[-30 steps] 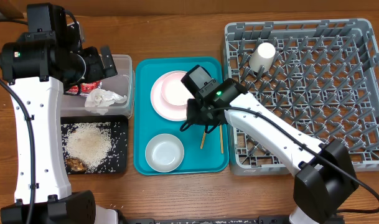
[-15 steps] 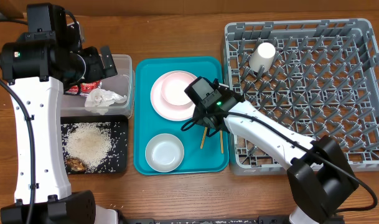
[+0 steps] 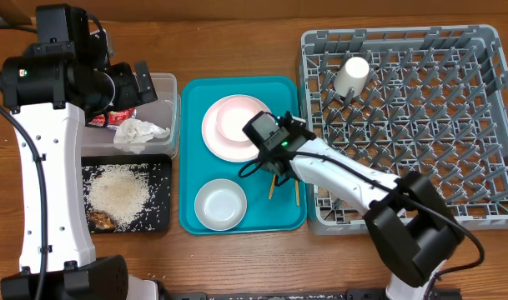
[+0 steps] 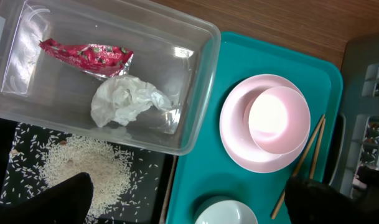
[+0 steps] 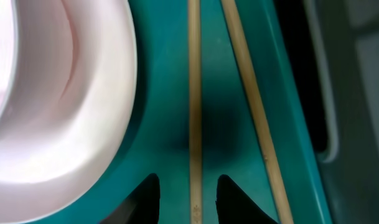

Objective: Sort waste into correct bins and load items into the dishwasher

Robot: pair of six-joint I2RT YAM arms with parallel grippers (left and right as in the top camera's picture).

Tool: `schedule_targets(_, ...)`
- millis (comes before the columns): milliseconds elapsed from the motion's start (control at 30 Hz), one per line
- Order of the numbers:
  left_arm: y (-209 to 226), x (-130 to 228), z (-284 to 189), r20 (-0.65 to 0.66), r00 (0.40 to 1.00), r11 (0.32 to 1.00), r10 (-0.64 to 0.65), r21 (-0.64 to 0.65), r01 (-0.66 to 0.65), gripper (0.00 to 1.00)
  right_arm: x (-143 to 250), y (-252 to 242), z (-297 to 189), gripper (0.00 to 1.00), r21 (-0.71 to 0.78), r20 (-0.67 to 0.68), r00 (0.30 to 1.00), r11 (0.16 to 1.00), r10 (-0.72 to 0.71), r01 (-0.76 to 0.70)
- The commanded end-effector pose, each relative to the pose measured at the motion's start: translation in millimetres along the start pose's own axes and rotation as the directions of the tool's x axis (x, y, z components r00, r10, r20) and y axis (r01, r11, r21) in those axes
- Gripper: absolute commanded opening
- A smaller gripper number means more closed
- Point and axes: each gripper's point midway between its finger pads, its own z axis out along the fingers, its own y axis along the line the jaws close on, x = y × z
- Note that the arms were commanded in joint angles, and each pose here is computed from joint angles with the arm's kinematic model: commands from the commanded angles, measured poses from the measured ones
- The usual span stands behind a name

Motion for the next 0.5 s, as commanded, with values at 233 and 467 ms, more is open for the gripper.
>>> schedule_targets(233,1.8,-0.6,2.6,-0.003,1.000,1.000,-0.012,-0.014,0.012,1.00,9.0,-4.9,26.2,0.19,0.063,0.008,1.000,0.998,-0.022,0.021)
schedule_targets(467,1.8,-0.6,2.6,-0.003,1.000,1.000,-0.012,-0.014,0.012,1.00,9.9,-5.1,27.9,0.04,0.066,0.005,1.000,0.998,-0.022,0.022)
